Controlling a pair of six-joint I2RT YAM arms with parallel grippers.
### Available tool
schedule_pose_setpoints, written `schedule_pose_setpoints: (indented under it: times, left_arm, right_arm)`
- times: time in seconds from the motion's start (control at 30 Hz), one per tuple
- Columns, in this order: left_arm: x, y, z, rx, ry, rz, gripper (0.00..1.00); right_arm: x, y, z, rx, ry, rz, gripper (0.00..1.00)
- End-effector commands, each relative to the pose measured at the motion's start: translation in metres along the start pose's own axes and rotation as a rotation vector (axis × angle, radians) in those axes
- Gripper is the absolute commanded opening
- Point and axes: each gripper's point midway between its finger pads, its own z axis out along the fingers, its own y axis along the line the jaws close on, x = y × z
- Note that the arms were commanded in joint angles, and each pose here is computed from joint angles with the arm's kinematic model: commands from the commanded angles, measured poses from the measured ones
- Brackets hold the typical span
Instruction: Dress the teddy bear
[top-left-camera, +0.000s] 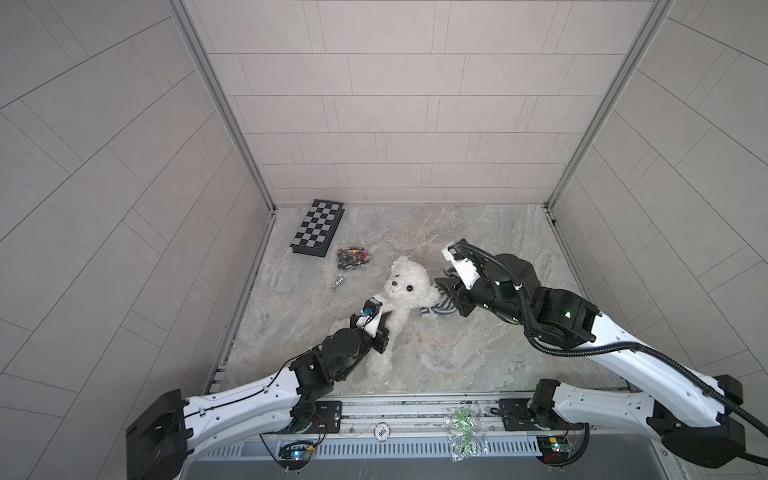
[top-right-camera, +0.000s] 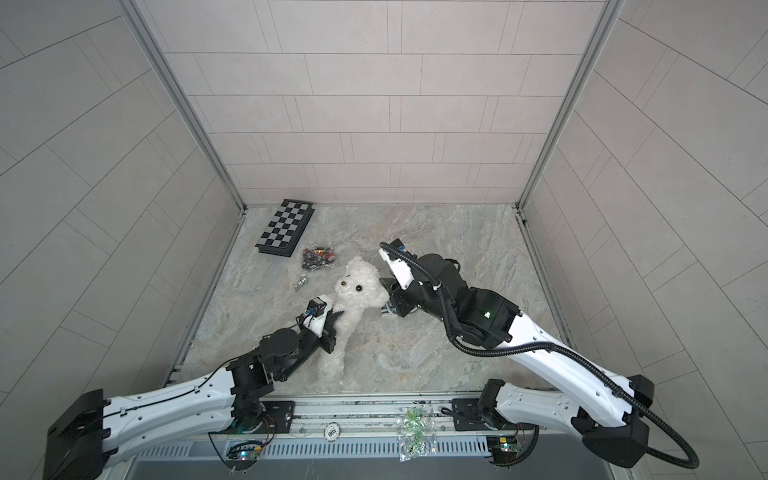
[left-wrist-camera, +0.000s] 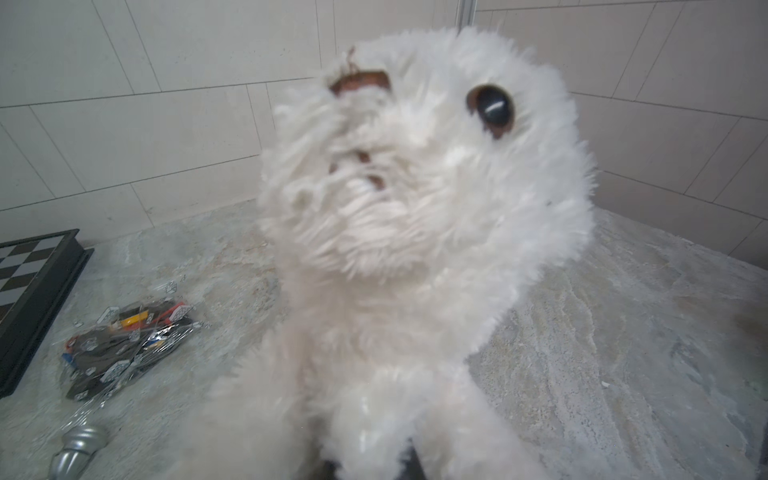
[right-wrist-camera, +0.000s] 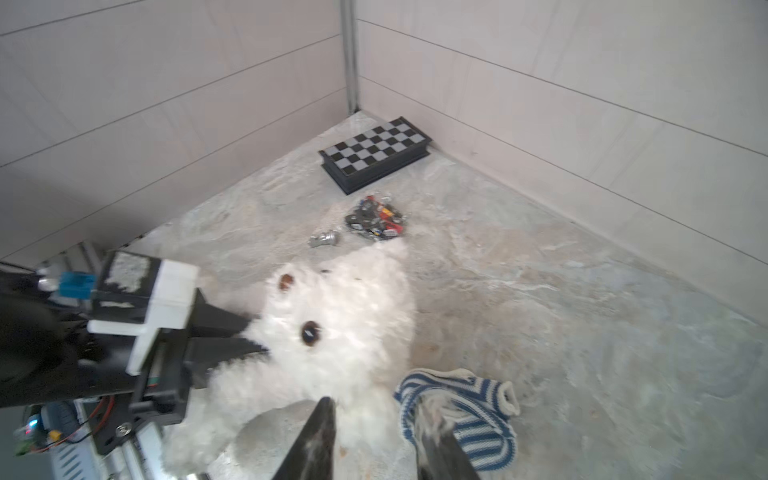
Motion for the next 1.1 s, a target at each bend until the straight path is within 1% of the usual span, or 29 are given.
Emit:
schedule_pose_setpoints:
  times: [0.0,0.1,0.17,0.3,0.4,0.47,0.6,0.7,0.8,1.0,1.07]
  left_arm:
    - [0.005,0.015,-0.009,-0.076,0.088,-0.053,0.0]
    - [0.012,0.017,-0.018,-0.081,0.16,-0.065,0.0]
    - [0.014,0.018,-0.021,-0.076,0.181,-0.072,0.0]
    - [0.011,0.017,-0.026,-0.059,0.175,-0.087,0.0]
    - [0.002,0.014,-0.026,-0.045,0.159,-0.089,0.0]
    - [-0.001,0.012,-0.024,-0.035,0.154,-0.088,0.0]
    - [-0.008,0.006,-0.02,-0.018,0.15,-0.086,0.0]
    - [-0.014,0.005,-0.02,-0.014,0.134,-0.086,0.0]
    - [-0.02,0.004,-0.019,-0.006,0.117,-0.086,0.0]
    - [-0.025,0.003,-0.018,-0.006,0.108,-0.082,0.0]
    - [-0.026,0.004,-0.017,-0.008,0.108,-0.079,0.0]
  right_arm:
    - [0.046,-0.032,0.017,0.093,0.144,0.083,0.4]
    - [0.075,-0.057,0.03,0.122,0.199,0.185,0.46]
    - [0.093,-0.072,0.035,0.151,0.223,0.24,0.49]
    - [0.131,-0.099,0.05,0.193,0.276,0.32,0.57]
    - [0.159,-0.117,0.067,0.217,0.323,0.393,0.58]
    - [0.166,-0.123,0.077,0.219,0.335,0.404,0.59]
    - [0.181,-0.134,0.101,0.233,0.397,0.41,0.59]
    - [0.198,-0.142,0.116,0.217,0.467,0.476,0.58]
    - [0.215,-0.147,0.129,0.192,0.541,0.518,0.54]
    - [0.231,-0.149,0.147,0.178,0.561,0.54,0.53]
    - [0.236,-0.151,0.152,0.171,0.567,0.551,0.51]
